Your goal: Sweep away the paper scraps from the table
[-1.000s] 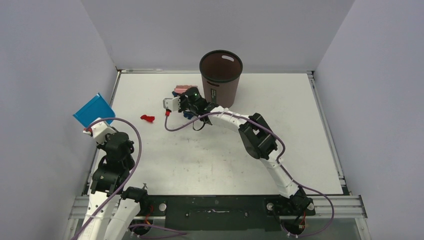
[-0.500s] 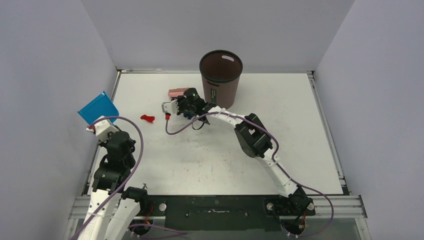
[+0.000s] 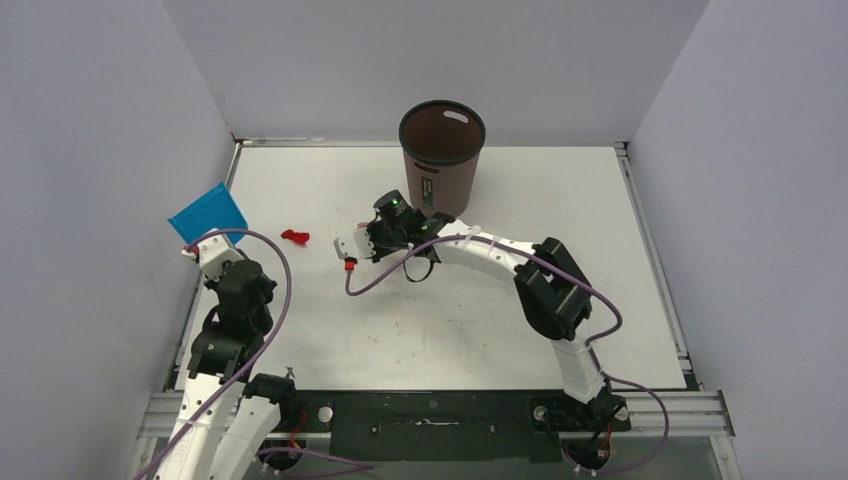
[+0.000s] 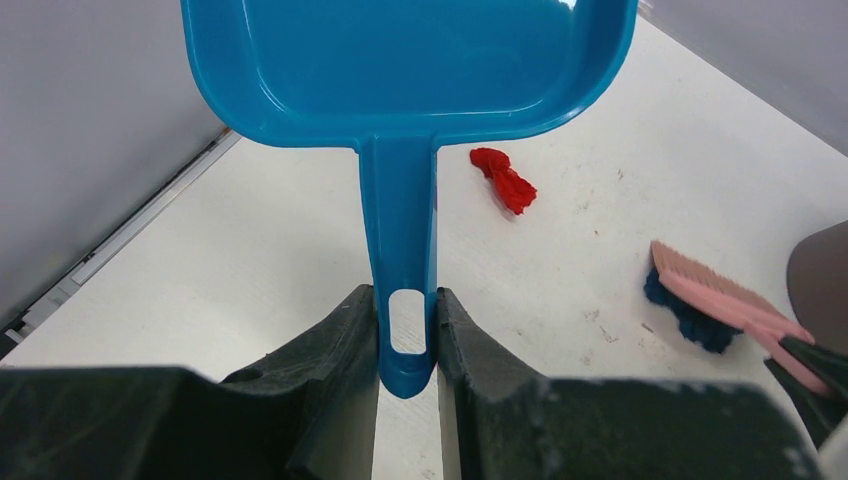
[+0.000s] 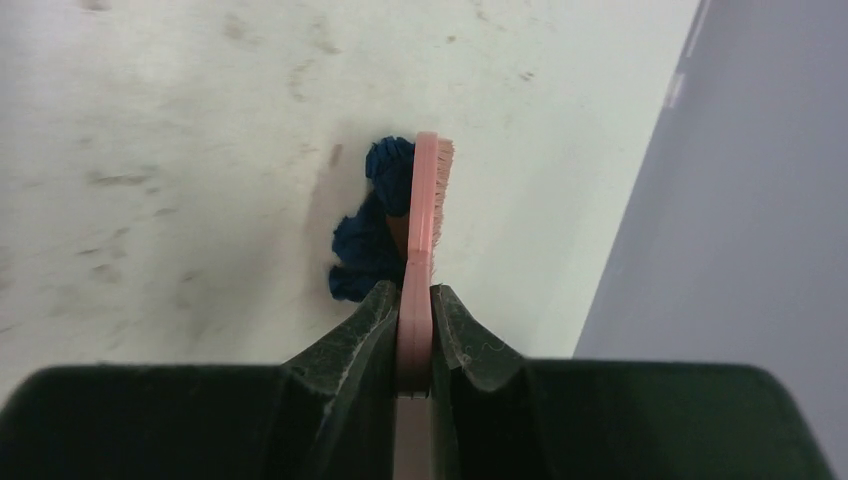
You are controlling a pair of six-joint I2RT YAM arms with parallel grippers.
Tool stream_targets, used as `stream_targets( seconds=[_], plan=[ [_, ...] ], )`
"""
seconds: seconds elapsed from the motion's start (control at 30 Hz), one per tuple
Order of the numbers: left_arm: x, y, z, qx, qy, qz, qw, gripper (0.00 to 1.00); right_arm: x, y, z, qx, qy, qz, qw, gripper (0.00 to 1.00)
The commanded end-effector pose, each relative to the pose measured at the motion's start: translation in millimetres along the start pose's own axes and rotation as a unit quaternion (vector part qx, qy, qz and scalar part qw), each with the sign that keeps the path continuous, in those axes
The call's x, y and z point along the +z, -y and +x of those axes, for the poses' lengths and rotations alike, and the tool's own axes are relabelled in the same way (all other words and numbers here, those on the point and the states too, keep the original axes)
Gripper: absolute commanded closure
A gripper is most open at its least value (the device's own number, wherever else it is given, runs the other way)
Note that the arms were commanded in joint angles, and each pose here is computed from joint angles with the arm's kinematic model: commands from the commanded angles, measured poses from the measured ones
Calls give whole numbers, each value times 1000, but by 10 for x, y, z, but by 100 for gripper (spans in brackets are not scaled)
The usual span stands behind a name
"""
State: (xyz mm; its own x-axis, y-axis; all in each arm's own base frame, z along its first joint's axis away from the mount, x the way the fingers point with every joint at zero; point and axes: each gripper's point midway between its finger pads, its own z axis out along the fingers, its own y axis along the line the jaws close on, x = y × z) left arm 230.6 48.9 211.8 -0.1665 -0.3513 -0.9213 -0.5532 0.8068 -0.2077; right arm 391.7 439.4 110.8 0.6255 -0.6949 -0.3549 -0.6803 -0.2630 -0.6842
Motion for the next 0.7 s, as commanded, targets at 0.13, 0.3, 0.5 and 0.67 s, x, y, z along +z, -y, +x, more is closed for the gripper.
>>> stream_targets(
  seconds=[0.13, 0.3, 0.5, 0.67],
  plan=[
    [15, 144, -130, -10, 18, 30, 999, 100, -871, -881, -438, 67, -5, -146, 987, 95],
    [8, 85, -155, -12, 26, 17, 999, 100, -1121, -425, -763, 87, 17, -98, 991, 95],
    [-10, 54, -192, -23, 34, 11, 999, 100, -997, 389, -943, 42, 35, 23, 998, 95],
    [-7, 32, -186, -26, 35, 5, 999, 100, -578, 590, -1074, -24, 70, 51, 996, 95]
  ],
)
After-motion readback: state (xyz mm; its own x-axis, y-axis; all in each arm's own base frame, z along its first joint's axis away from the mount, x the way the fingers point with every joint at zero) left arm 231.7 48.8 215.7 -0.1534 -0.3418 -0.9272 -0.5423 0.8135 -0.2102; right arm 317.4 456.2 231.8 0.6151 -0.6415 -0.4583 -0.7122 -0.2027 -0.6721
